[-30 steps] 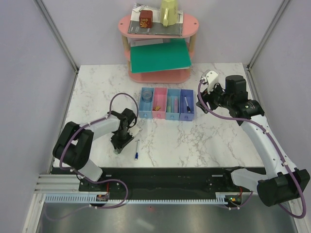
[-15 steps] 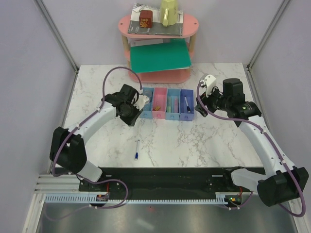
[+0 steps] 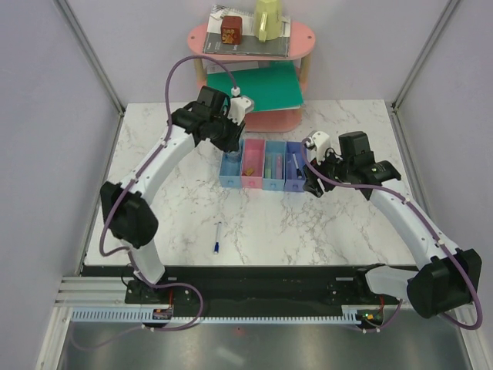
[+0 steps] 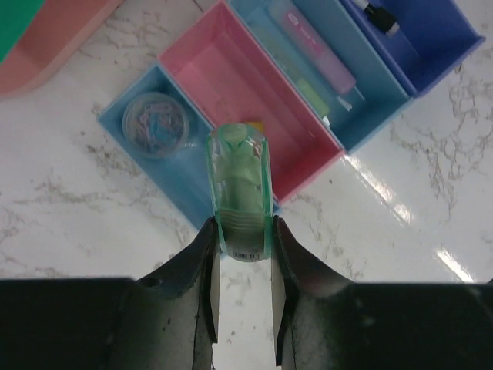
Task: Sort the stationery into containers
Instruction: Place the stationery in the storage box, then pick up the pen from the center of the board, then place the pen in the storage box.
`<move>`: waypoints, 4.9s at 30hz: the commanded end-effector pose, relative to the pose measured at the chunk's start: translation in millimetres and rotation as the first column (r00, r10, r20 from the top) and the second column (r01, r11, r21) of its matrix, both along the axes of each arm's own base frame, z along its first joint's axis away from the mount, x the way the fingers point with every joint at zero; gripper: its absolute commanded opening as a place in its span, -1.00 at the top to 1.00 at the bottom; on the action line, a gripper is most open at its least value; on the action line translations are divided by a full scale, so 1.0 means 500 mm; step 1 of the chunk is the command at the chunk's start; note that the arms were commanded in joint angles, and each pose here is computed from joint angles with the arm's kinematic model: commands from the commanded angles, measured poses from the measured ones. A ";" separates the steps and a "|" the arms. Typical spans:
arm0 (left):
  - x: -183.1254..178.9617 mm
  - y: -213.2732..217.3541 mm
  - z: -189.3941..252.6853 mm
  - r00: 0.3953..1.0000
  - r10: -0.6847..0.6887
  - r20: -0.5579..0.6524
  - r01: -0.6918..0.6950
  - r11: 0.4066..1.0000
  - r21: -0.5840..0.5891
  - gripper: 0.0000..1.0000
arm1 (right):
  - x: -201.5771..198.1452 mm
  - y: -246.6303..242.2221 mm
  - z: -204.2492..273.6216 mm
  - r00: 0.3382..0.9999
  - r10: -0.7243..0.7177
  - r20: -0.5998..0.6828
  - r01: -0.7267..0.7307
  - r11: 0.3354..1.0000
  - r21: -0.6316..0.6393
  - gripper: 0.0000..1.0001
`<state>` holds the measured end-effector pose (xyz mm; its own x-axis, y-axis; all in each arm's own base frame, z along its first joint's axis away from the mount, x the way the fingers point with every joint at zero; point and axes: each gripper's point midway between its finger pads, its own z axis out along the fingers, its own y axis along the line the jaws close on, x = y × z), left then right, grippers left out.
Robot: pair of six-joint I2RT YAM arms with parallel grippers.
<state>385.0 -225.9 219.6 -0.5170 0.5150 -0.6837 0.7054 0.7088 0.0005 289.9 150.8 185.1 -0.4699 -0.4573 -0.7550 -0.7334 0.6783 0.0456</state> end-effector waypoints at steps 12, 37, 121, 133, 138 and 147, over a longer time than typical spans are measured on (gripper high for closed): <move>0.101 -0.124 -0.177 0.983 -0.011 -0.182 0.006 1.000 -0.025 0.96 | 0.006 -0.020 -0.014 0.999 -0.029 0.030 0.030 0.998 -0.051 -0.40; -0.013 -0.092 -0.052 0.983 -0.087 -0.162 0.073 0.993 -0.091 -0.36 | -0.004 -0.029 0.006 0.997 -0.030 0.072 0.034 0.998 -0.059 -0.41; -0.211 -0.180 0.146 0.957 -0.290 -0.020 0.270 0.912 -0.309 0.96 | -0.065 0.049 0.155 0.968 0.234 0.092 -0.245 0.962 0.125 -0.82; -0.201 -0.255 0.341 0.927 -0.353 0.127 0.364 0.763 -0.534 0.96 | -0.060 0.111 0.261 0.927 0.333 0.172 -0.370 0.889 0.272 -0.96; -0.221 -0.280 0.352 0.908 -0.411 0.076 0.370 0.705 -0.605 0.96 | -0.051 0.135 0.305 0.914 0.351 0.203 -0.401 0.856 0.326 -0.96; -0.218 -0.295 0.350 0.894 -0.442 0.079 0.391 0.680 -0.620 0.96 | -0.047 0.158 0.350 0.890 0.384 0.245 -0.450 0.822 0.349 -0.96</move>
